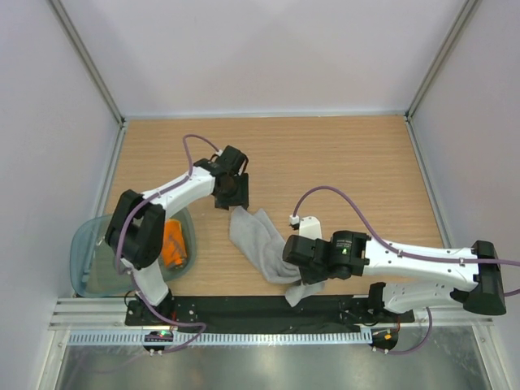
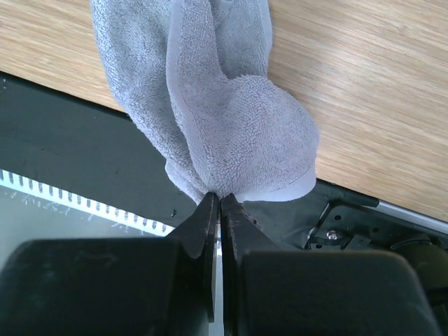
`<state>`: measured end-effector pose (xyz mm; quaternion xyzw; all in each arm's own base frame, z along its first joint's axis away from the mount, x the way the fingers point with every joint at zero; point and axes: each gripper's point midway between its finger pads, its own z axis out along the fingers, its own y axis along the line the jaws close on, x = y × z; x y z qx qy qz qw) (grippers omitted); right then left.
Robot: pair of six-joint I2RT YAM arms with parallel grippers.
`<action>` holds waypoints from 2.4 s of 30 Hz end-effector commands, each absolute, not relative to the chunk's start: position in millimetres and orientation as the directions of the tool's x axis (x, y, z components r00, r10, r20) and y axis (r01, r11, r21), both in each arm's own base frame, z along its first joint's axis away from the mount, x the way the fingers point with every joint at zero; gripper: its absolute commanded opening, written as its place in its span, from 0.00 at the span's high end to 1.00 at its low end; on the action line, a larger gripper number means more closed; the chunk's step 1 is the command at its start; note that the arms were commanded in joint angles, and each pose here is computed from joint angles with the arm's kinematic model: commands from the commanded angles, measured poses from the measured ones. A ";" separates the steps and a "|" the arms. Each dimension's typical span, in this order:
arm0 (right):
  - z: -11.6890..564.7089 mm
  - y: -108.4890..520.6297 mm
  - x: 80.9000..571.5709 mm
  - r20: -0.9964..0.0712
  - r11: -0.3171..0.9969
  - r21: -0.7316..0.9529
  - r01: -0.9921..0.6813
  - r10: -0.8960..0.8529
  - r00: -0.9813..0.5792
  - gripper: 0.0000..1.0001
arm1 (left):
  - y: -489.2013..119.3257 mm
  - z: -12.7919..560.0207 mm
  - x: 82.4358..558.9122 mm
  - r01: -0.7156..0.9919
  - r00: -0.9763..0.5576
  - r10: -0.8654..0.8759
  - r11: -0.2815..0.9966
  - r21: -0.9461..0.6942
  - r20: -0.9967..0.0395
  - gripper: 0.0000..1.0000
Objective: Roll the towels
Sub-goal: Move the towel to the center of the board, then flatten the towel
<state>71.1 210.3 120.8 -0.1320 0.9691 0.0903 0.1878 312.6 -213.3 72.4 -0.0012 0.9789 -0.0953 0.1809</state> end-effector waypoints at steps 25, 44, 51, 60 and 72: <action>173.5 179.0 87.3 -0.540 0.952 0.178 -0.249 -0.117 -0.834 0.99 | -205.3 144.1 293.8 0.086 -0.882 -0.043 0.965 -0.249 -0.469 1.00; 253.7 130.0 128.4 -0.750 0.962 0.256 -0.090 0.139 -0.647 0.84 | -172.2 270.5 198.4 0.167 -0.783 -0.159 0.877 -0.450 -0.601 1.00; 186.8 127.4 213.9 -0.612 0.969 0.236 0.072 0.206 -0.764 0.92 | -196.8 201.6 245.7 0.129 -0.862 -0.074 0.924 -0.359 -0.501 1.00; 114.2 117.4 293.0 -0.475 0.976 0.174 0.134 0.202 -0.856 0.99 | -191.1 141.3 307.5 0.043 -0.905 -0.095 0.950 -0.310 -0.415 1.00; 87.6 55.6 405.6 -0.475 0.940 0.070 0.333 0.325 -0.818 0.99 | -166.0 126.4 413.4 -0.081 -0.888 -0.198 0.956 -0.283 -0.414 1.00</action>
